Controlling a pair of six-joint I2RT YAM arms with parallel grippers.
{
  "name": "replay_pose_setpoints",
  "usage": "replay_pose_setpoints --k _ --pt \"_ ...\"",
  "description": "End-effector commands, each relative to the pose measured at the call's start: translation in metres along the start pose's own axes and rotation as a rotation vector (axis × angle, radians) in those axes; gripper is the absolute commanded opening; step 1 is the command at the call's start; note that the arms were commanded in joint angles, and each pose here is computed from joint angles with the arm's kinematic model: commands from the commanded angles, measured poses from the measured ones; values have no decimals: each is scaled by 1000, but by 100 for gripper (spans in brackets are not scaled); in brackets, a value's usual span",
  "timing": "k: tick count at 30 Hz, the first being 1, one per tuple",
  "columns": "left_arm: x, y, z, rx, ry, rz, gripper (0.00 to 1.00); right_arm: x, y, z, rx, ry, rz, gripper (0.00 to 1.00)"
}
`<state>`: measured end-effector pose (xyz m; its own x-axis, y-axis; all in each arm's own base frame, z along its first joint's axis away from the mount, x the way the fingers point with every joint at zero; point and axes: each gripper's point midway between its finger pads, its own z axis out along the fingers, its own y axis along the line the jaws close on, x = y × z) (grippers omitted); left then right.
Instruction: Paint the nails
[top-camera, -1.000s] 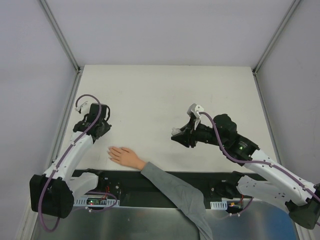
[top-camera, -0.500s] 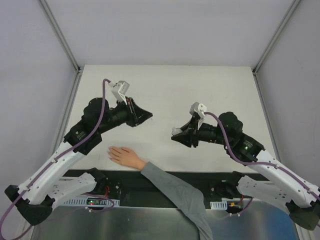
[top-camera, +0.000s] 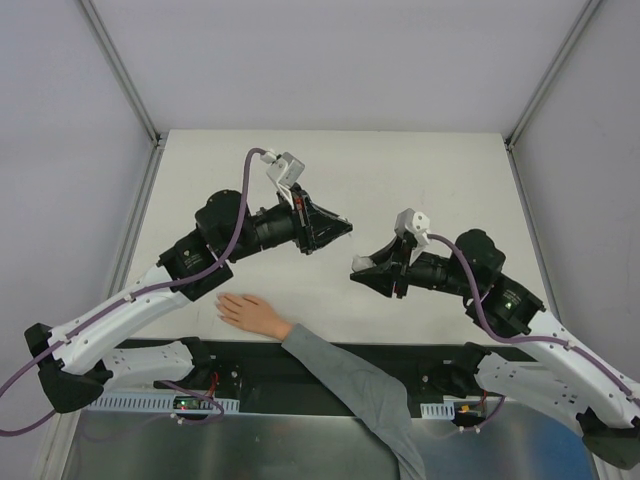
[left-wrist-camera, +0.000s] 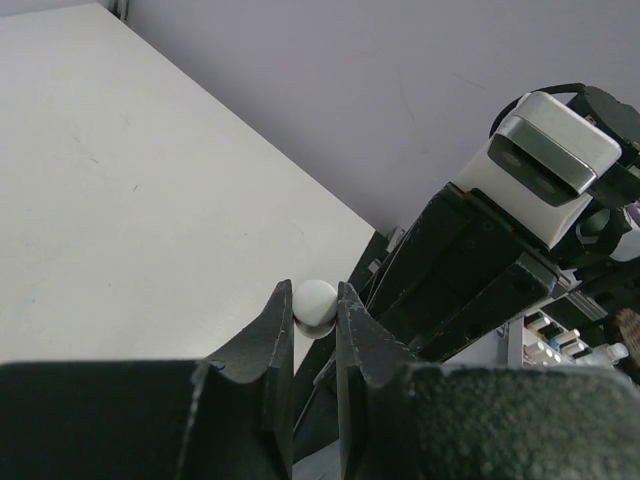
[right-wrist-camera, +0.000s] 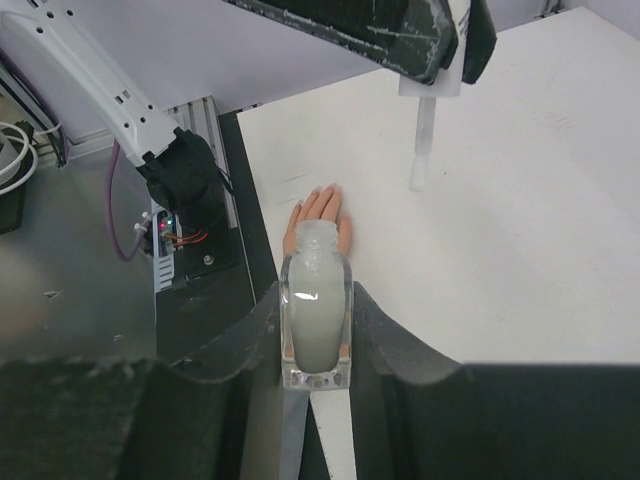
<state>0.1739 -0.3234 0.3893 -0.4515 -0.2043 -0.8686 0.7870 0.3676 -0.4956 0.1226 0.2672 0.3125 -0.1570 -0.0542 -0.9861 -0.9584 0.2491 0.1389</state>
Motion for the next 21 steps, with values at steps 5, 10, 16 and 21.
replay_pose_setpoints --k 5,10,16,21 --pt "-37 -33 -7 105 -105 30 0 -43 -8 -11 83 -128 -78 0" --pt "-32 -36 -7 126 -85 10 0 -47 -12 -10 102 -133 -81 0" --pt "-29 -39 -7 146 -68 -6 0 -48 -15 -9 116 -131 -81 0" --pt "-28 -43 -6 165 -66 -18 0 -48 -14 -6 105 -129 -79 0"
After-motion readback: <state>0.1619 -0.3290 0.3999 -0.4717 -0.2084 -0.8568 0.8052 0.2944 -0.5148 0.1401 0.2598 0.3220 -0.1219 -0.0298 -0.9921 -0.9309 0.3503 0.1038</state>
